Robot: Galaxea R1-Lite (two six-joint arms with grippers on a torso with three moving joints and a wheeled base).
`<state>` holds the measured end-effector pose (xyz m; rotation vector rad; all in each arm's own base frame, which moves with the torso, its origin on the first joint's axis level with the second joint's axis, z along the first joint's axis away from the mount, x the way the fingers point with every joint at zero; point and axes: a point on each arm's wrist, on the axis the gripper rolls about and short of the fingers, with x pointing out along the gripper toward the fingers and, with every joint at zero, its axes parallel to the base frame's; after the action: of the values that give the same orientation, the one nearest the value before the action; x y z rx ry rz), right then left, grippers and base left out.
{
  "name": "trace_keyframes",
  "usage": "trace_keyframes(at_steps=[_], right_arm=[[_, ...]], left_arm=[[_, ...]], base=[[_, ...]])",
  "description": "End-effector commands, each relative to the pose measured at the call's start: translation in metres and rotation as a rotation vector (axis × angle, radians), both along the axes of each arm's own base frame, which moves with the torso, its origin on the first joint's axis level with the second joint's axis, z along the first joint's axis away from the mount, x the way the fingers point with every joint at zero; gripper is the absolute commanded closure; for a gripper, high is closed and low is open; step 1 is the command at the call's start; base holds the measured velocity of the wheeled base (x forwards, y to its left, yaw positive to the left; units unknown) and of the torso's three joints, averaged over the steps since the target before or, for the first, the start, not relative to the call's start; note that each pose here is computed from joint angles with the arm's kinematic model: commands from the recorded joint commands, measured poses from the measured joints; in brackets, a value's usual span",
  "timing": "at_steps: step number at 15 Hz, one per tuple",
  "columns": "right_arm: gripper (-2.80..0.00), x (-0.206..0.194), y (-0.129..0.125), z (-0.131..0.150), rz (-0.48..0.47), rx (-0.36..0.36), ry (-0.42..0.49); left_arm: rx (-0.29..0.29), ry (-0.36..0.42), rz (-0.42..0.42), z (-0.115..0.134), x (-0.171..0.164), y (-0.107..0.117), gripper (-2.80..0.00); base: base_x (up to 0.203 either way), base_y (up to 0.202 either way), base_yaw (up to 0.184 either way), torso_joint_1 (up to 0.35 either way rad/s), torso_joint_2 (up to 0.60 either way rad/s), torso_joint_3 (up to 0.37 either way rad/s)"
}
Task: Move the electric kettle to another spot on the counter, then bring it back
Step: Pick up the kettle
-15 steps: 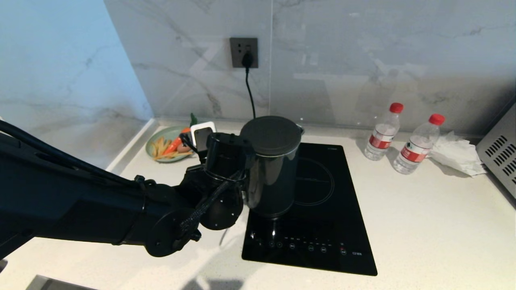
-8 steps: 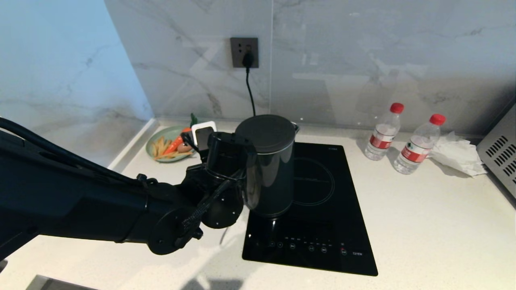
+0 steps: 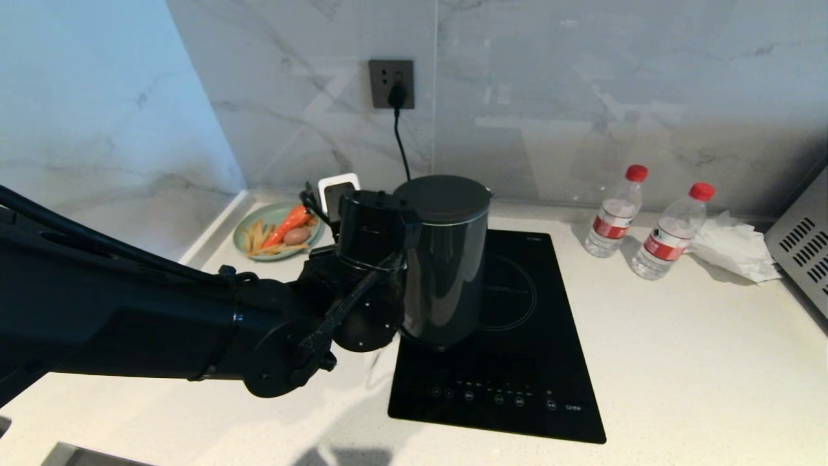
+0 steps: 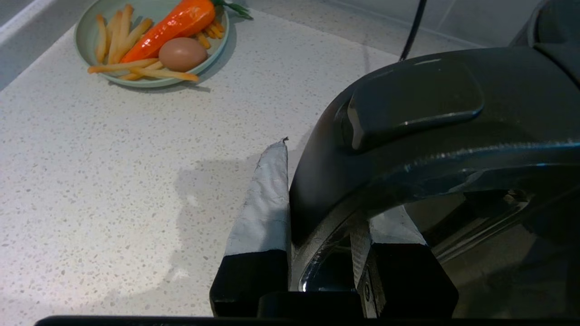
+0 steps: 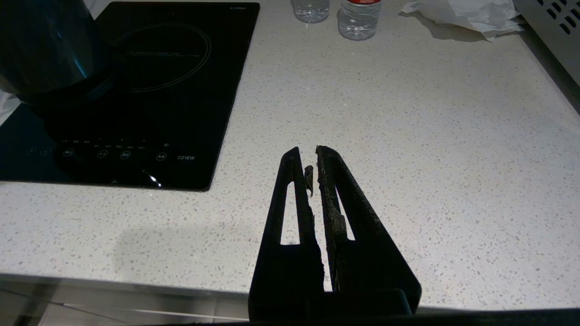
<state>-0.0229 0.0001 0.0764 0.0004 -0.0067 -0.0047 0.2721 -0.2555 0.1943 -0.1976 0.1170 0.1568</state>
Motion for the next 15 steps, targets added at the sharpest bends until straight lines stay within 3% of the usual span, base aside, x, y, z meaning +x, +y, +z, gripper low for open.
trace_keyframes(at_steps=[1, 15], right_arm=[[0.00, 0.0001, 0.0000, -0.0002, -0.001, 0.000, 0.000], [0.00, 0.0000, 0.0000, 0.0001, -0.001, 0.000, -0.001]], left_arm=[[-0.016, -0.015, 0.006, 0.0058, -0.0014, 0.0014, 0.00], [-0.029, -0.023, 0.015, 0.0090, -0.0013, 0.0040, 0.00]], base=[[0.000, 0.000, 0.000, 0.000, 0.00, 0.000], [0.000, 0.000, 0.000, 0.000, 0.00, 0.000]])
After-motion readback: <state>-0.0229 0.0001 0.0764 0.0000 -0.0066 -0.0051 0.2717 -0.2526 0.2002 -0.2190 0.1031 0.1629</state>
